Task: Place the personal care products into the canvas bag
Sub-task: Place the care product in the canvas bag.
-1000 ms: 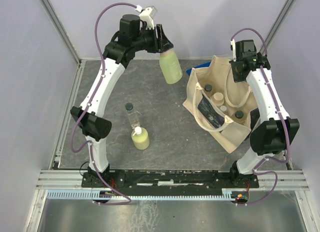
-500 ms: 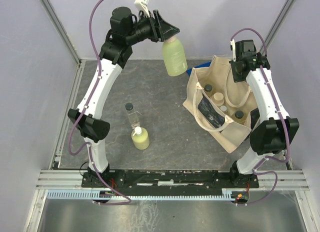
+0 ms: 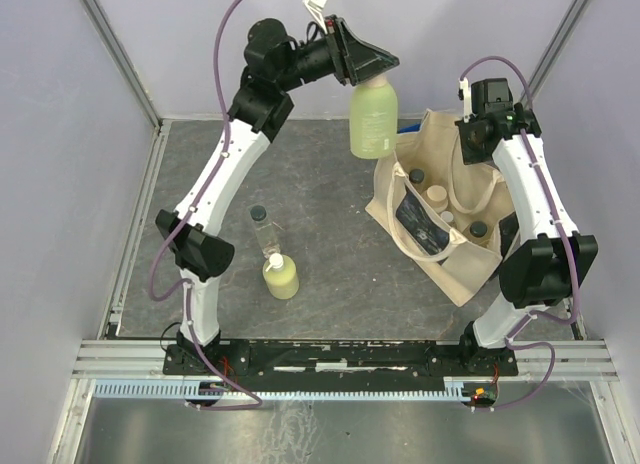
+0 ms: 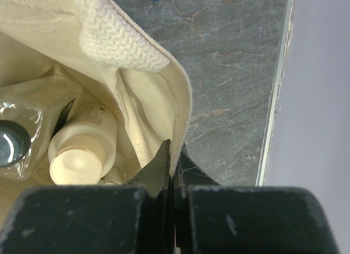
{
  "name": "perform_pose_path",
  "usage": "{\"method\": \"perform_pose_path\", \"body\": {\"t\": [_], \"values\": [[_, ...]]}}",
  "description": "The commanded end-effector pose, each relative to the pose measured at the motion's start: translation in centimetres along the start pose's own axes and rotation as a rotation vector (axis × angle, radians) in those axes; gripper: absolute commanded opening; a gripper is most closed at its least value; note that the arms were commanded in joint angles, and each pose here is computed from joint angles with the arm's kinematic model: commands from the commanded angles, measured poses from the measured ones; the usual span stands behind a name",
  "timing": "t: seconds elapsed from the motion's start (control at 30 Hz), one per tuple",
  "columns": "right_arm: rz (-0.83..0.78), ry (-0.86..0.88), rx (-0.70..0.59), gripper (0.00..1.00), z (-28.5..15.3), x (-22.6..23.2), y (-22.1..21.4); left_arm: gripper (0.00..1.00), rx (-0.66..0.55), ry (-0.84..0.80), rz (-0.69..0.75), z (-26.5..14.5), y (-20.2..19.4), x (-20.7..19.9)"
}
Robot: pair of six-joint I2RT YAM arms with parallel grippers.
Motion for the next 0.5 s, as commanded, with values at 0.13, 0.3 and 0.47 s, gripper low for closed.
{"method": "perform_pose_path", "body": {"t": [0.13, 0.3, 0.47], "values": [[0.029, 0.095, -0.090, 0.01, -1.7, 1.4, 2.1, 0.03, -0.099, -0.191, 0.098, 1.2, 2.0, -6.2], [0.030, 0.108, -0.103, 0.01, -2.6, 1.9, 2.2, 0.03, -0.100, -0.222, 0.091, 2.8, 0.4, -6.0], [0.033, 0.084, -0.099, 0.01, -3.2, 1.6, 1.9, 0.03, -0.106, -0.259, 0.071, 4.6, -1.1, -6.3]]}}
Point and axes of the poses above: each gripper's point midway between its finger pads, its own z axis out along the fingers, its own x axis along the line the jaws close on, y = z × x, the point moved 4 cm from there along -z, back along the fingers, and after that the axes turned 7 degrees about -z, right-handed, at the moved point
